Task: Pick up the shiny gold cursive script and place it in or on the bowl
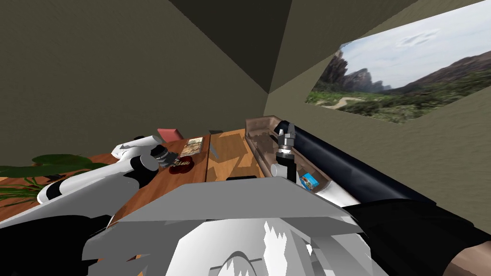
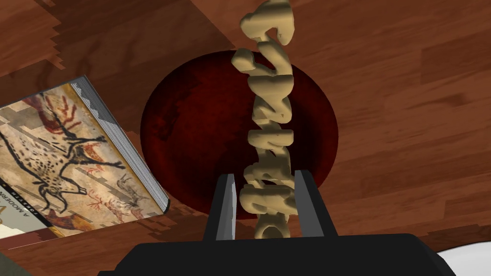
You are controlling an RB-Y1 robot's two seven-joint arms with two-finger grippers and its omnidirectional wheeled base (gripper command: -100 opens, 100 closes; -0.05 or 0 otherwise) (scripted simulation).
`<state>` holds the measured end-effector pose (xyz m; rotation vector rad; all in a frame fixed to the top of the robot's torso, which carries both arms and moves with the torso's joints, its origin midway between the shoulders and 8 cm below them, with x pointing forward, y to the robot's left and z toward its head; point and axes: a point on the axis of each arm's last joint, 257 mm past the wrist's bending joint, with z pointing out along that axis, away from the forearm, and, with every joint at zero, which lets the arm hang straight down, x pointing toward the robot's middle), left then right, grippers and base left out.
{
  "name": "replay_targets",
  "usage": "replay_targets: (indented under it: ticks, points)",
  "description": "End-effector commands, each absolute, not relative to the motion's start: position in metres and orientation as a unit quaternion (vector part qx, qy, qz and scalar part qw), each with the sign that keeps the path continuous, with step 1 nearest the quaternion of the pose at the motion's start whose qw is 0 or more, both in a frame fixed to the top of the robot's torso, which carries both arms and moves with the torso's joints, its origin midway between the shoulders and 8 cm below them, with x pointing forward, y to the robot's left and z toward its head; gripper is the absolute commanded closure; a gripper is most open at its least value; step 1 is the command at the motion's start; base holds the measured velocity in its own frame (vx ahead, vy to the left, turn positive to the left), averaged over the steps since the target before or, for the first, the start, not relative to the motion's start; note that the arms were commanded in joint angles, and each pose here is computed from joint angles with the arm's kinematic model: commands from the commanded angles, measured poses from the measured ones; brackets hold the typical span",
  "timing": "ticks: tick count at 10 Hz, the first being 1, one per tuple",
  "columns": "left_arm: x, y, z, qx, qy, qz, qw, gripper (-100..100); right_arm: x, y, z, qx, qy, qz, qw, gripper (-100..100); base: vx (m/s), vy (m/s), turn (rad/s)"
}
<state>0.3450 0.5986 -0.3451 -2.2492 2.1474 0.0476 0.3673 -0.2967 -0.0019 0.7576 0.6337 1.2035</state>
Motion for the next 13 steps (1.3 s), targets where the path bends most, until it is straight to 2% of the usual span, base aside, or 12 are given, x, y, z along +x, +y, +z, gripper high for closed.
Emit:
replay_targets:
  ticks: [1,2,3,7,8,9,11,12,13]
  points:
    - [0.343,0.6,-0.341,-0.721,0.692,0.01,0.015,100,0.367,-0.297,-0.002,0.342,0.286,0.543,0.712,0,0.052,0.059,-0.034]
    - [0.344,0.6,-0.342,-0.722,0.692,0.012,0.016,100,0.367,-0.297,-0.002,0.342,0.286,0.543,0.712,0,0.018,0.025,-0.007]
    - [0.344,0.6,-0.341,-0.721,0.693,0.011,0.016,-100,0.367,-0.297,-0.002,0.342,0.286,0.543,0.712,0,0.005,0.005,-0.001]
    - [0.344,0.6,-0.341,-0.721,0.693,0.011,0.016,-100,0.367,-0.297,-0.002,0.342,0.286,0.543,0.712,0,0.0,0.0,0.0]
    - [0.344,0.6,-0.341,-0.721,0.693,0.011,0.016,0,0.367,-0.297,-0.002,0.342,0.286,0.543,0.712,0,0.0,0.0,0.0]
    - [0.344,0.582,-0.347,-0.695,0.719,0.013,-0.002,-100,0.367,-0.297,-0.002,0.342,0.286,0.543,0.712,0,0.157,0.011,0.394]
    - [0.352,0.588,-0.338,-0.686,0.728,0.012,0.016,-100,0.367,-0.297,-0.002,0.342,0.286,0.543,0.712,0,0.169,-0.009,0.276]
    - [0.347,0.569,-0.346,-0.661,0.75,0.013,-0.009,-100,0.367,-0.297,-0.002,0.342,0.286,0.543,0.712,0,0.203,-0.011,0.406]
    - [0.359,0.577,-0.333,-0.65,0.76,0.013,0.015,-100,0.367,-0.297,-0.002,0.342,0.286,0.543,0.712,0,0.199,-0.017,0.373]
